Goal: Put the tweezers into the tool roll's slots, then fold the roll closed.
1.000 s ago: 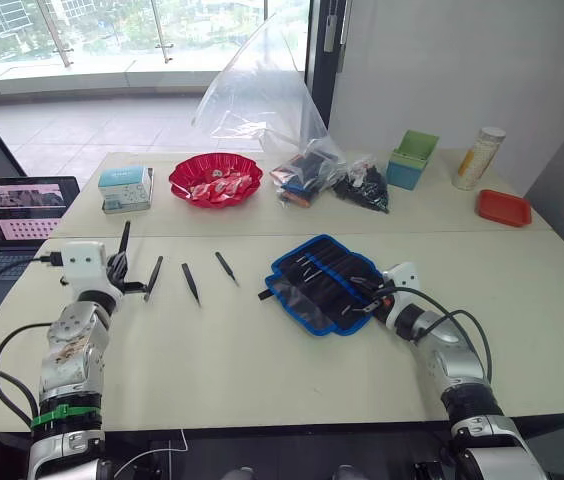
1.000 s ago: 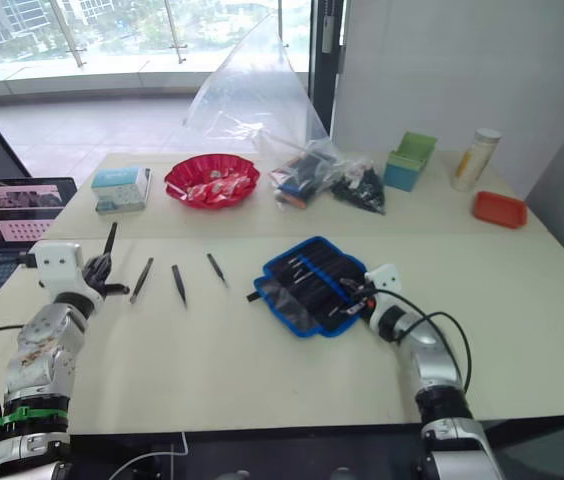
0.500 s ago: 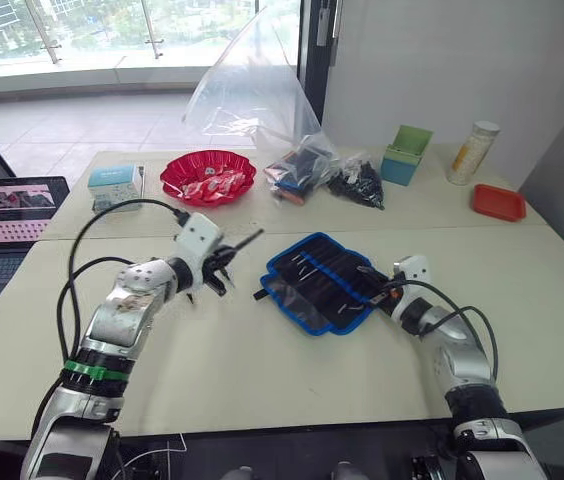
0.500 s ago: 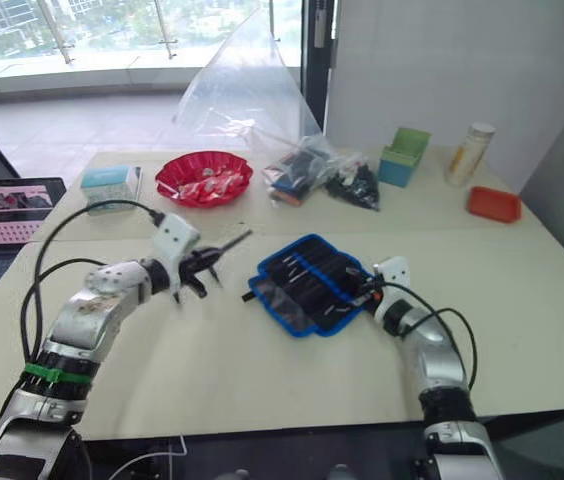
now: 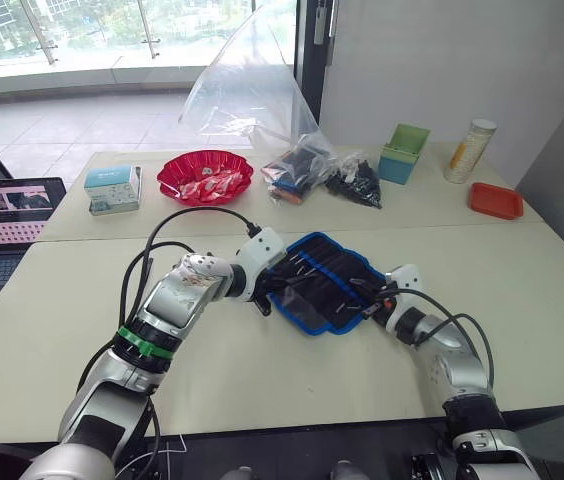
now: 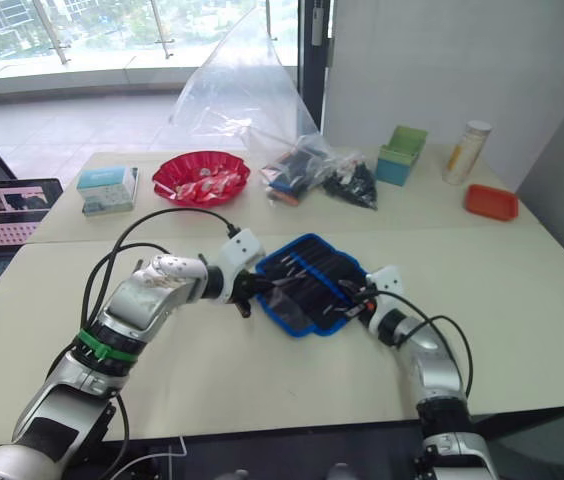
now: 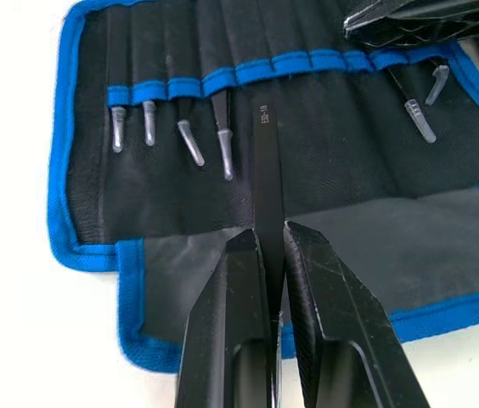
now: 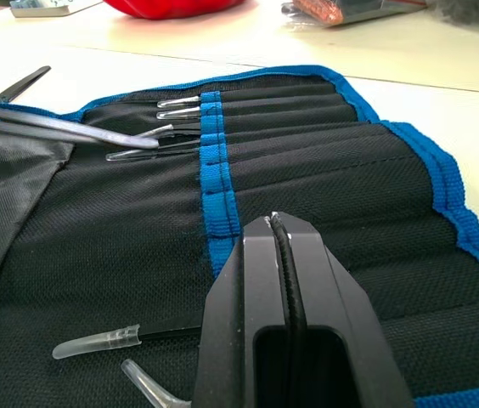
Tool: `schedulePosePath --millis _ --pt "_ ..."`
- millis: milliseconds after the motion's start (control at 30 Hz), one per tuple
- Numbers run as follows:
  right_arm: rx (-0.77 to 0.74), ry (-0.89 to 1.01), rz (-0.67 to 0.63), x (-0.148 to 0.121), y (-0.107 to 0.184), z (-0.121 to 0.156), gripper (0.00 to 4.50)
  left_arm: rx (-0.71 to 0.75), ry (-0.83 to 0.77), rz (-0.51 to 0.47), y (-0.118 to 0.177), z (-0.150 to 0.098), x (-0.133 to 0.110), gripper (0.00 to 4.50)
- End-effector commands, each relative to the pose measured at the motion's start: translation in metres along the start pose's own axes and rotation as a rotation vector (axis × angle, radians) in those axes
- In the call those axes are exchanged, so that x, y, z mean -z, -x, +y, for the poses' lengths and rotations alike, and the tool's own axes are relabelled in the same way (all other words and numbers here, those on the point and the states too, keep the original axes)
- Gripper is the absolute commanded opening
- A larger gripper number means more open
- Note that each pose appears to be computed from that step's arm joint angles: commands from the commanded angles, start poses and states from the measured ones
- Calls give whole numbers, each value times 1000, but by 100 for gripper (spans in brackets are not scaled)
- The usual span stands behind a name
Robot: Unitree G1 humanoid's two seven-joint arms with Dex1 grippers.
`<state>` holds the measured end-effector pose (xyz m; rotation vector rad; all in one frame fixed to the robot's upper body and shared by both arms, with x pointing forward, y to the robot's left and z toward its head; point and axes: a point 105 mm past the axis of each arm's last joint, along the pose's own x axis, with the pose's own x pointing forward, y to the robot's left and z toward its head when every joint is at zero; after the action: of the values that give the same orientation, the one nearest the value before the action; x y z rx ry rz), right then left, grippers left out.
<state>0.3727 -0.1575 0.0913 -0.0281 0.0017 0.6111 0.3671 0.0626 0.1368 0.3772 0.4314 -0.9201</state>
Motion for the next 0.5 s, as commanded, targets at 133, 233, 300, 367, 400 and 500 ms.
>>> schedulePosePath --millis 133,233,300,367,400,500 --pt "-17 13 -18 -7 -2 4 0 -30 -21 -9 -6 5 -7 3" --pt "-16 8 -12 -5 -2 5 0 -32 3 -31 -12 6 -11 3" --pt "-15 6 -2 -3 -2 5 0 -18 7 -39 -16 3 -13 3" --pt "-14 8 11 -1 -1 6 0 2 8 -39 -20 -1 -12 3" --pt "-13 10 18 0 -1 6 0 5 10 -40 -22 -2 -12 3" --pt "-13 5 45 5 0 5 0 -3 10 -40 -29 -3 -11 3"
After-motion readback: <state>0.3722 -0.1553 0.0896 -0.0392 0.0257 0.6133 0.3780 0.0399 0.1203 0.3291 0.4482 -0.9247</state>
